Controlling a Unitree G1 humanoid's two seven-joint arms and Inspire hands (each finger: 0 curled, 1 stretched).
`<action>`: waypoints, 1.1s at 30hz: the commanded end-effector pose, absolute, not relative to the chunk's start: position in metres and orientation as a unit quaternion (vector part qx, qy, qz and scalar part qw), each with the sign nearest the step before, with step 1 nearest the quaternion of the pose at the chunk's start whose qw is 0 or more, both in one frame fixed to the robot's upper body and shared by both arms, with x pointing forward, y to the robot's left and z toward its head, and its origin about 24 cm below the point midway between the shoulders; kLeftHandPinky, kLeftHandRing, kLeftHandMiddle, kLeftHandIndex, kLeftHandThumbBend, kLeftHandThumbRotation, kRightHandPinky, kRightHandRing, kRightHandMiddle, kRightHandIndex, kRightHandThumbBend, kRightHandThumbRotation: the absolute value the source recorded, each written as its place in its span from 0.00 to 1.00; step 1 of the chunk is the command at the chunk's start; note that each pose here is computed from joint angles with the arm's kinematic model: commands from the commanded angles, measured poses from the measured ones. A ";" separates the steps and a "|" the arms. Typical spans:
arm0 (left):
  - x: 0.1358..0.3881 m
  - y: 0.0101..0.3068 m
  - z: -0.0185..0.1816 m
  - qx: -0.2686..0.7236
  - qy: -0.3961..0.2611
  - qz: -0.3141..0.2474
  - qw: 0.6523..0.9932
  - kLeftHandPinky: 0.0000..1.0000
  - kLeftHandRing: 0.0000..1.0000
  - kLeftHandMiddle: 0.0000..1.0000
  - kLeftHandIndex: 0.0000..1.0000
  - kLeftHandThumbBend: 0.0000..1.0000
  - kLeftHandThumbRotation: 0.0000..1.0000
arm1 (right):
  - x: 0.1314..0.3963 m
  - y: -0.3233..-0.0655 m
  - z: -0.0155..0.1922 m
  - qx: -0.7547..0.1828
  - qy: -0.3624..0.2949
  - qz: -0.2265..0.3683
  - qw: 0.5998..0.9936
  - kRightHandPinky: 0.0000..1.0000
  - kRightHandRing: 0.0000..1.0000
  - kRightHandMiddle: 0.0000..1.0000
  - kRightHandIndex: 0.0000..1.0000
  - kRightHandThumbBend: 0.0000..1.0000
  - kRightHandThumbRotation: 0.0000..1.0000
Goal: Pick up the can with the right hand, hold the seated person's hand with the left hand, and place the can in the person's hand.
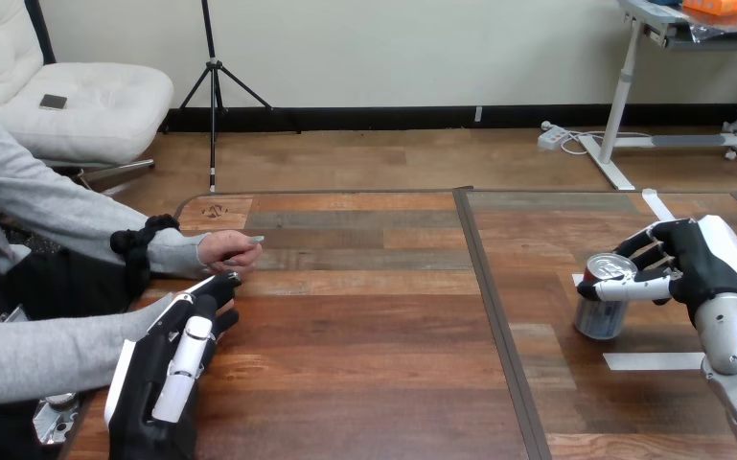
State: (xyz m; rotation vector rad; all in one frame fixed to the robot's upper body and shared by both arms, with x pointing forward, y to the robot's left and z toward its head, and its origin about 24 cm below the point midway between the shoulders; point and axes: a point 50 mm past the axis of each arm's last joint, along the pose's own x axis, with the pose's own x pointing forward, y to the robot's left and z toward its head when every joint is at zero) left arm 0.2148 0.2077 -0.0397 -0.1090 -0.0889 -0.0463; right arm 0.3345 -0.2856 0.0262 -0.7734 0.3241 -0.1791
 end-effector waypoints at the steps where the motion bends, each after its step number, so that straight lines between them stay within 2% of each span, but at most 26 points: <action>1: 0.231 0.210 -0.021 -0.002 -0.090 -0.040 0.995 0.83 0.88 0.85 0.72 0.55 0.74 | 0.355 -0.281 0.062 -0.389 0.087 -0.080 0.914 0.39 0.43 0.47 0.47 0.73 0.00; 7: 0.231 0.212 -0.009 0.082 -0.123 -0.059 0.987 0.77 0.84 0.83 0.74 0.56 0.75 | 0.356 -0.280 0.066 -0.380 0.078 -0.075 0.919 0.40 0.44 0.48 0.47 0.73 0.00; 11: 0.231 0.215 0.002 0.131 -0.148 -0.069 0.978 0.74 0.80 0.80 0.74 0.56 0.65 | 0.357 -0.280 0.069 -0.386 0.069 -0.071 0.917 0.40 0.44 0.48 0.47 0.73 0.00; 16: 0.233 0.223 0.023 0.213 -0.180 -0.086 0.956 0.73 0.79 0.79 0.76 0.58 0.60 | 0.358 -0.280 0.073 -0.396 0.054 -0.065 0.914 0.39 0.43 0.47 0.46 0.74 0.00; 19: 0.235 0.228 0.036 0.252 -0.197 -0.090 0.943 0.72 0.78 0.79 0.78 0.64 0.60 | 0.358 -0.280 0.075 -0.393 0.050 -0.063 0.916 0.39 0.43 0.47 0.46 0.74 0.00; 20: 0.235 0.229 0.039 0.261 -0.201 -0.089 0.940 0.71 0.79 0.81 0.79 0.71 0.59 | 0.358 -0.280 0.076 -0.392 0.050 -0.063 0.916 0.39 0.43 0.47 0.46 0.73 0.00; 29: 0.236 0.241 0.075 0.340 -0.231 -0.065 0.909 0.69 0.80 0.84 0.82 0.95 0.57 | 0.360 -0.279 0.080 -0.388 0.039 -0.058 0.919 0.37 0.42 0.46 0.46 0.73 0.00; 33: 0.236 0.243 0.089 0.361 -0.244 -0.057 0.898 0.68 0.80 0.84 0.81 0.98 0.54 | 0.360 -0.278 0.081 -0.388 0.035 -0.056 0.919 0.37 0.42 0.46 0.46 0.73 0.00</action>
